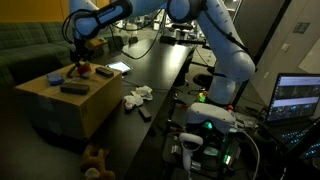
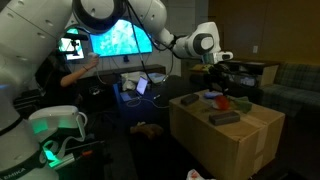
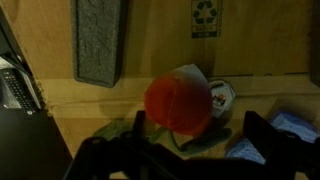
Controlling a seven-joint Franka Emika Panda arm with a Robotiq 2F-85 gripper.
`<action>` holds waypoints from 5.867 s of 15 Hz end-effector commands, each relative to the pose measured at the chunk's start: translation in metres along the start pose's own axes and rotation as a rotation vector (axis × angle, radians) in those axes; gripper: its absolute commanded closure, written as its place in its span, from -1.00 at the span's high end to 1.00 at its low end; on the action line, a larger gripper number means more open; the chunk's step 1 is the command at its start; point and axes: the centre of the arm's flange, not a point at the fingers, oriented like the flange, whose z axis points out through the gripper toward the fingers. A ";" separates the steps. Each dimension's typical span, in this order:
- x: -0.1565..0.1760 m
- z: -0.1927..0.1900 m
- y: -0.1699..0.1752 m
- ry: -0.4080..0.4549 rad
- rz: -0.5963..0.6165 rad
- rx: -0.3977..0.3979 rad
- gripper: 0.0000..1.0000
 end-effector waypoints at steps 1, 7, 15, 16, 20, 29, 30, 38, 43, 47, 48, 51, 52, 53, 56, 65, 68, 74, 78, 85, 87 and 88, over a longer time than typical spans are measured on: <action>0.020 0.023 0.001 0.015 -0.003 0.013 1.00; 0.020 0.052 0.004 -0.002 -0.001 0.013 1.00; 0.016 0.053 0.002 -0.012 -0.015 0.006 -0.25; 0.015 0.050 0.001 -0.012 -0.020 0.000 -0.38; 0.008 0.032 -0.004 -0.027 -0.037 0.012 -0.94; -0.052 -0.079 -0.004 -0.102 -0.175 0.088 -0.90; -0.062 -0.091 -0.001 -0.117 -0.185 0.096 -0.90; -0.168 -0.145 0.032 -0.206 -0.166 0.148 -0.90; -0.250 -0.128 0.042 -0.292 -0.163 0.197 -0.90; -0.293 -0.071 0.031 -0.367 -0.185 0.201 -0.90; -0.299 -0.051 0.026 -0.385 -0.184 0.199 -0.90; -0.313 0.010 0.010 -0.429 -0.184 0.174 -0.90; -0.314 0.030 0.003 -0.432 -0.181 0.170 -0.90; -0.314 0.046 -0.003 -0.431 -0.174 0.177 -0.90; -0.314 0.097 -0.025 -0.404 -0.152 0.150 -0.90; -0.288 0.178 -0.084 -0.326 -0.093 0.169 -0.90; -0.281 0.187 -0.088 -0.304 -0.087 0.179 -0.89; -0.280 0.185 -0.081 -0.296 -0.078 0.188 0.50; -0.289 0.162 -0.066 -0.282 -0.071 0.195 0.99; -0.311 0.135 -0.028 -0.269 0.025 0.200 1.00; -0.324 0.136 -0.014 -0.279 0.074 0.196 1.00; -0.330 0.139 -0.008 -0.282 0.096 0.195 1.00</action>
